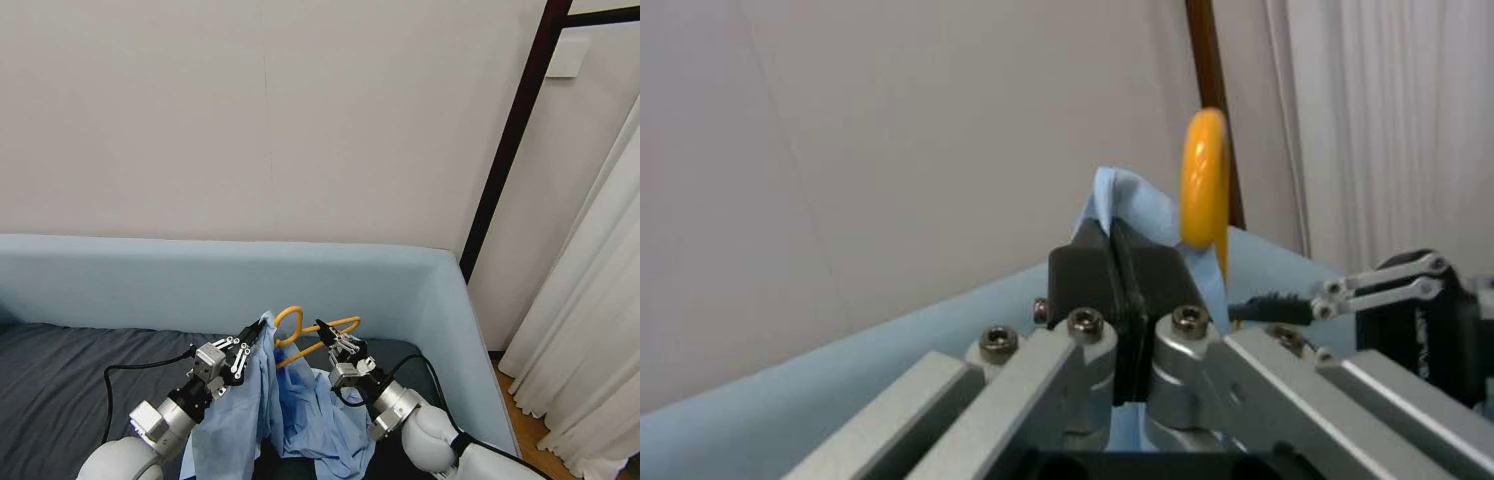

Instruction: Pick up the clothes from the sofa and hang them on the clothes hanger.

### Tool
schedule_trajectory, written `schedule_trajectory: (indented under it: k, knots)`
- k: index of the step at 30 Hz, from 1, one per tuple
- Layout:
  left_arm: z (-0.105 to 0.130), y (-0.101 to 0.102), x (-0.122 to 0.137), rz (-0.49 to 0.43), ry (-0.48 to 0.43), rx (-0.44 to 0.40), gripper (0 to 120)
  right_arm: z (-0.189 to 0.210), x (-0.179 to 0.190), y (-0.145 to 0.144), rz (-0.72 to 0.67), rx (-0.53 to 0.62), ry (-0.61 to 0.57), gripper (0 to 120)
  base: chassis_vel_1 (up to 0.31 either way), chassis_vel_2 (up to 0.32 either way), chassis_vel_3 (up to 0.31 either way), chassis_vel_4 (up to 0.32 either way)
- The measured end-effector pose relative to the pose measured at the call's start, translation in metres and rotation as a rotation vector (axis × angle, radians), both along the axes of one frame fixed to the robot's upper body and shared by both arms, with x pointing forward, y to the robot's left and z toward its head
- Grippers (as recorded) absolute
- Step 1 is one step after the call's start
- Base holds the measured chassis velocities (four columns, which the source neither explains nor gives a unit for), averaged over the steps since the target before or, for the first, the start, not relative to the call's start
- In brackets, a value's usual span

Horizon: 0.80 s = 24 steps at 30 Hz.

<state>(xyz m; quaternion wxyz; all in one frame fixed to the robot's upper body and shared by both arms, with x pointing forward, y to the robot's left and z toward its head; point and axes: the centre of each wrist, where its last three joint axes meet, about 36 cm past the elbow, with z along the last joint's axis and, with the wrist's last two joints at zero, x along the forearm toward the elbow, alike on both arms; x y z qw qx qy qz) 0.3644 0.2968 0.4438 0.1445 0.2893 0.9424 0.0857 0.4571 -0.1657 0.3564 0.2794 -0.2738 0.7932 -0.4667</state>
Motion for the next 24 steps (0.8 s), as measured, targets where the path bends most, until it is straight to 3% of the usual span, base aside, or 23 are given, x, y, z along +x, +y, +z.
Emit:
schedule_trajectory:
  k: [8, 11, 18, 24]
  knots:
    - [-0.007, -0.001, -0.003, -0.052, -0.013, 0.014, 0, -0.001, -0.007, 0.009, -0.016, 0.036, 0.062, 5, 0.0, 0.0, 0.0, 0.0]
    - [-0.015, -0.001, -0.006, -0.087, -0.02, 0.04, 0, 0.003, -0.01, 0.019, -0.061, 0.104, 0.118, 5, 0.0, 0.0, 0.0, 0.0]
    - [-0.016, 0.001, -0.006, -0.084, -0.027, 0.048, 0, 0.006, -0.007, 0.02, -0.081, 0.125, 0.126, 5, 0.0, 0.0, 0.0, 0.0]
    - [-0.017, 0.002, -0.008, -0.079, -0.071, 0.046, 20, 0.007, -0.001, 0.019, -0.102, 0.133, 0.122, 5, 0.0, 0.0, 0.0, 0.0]
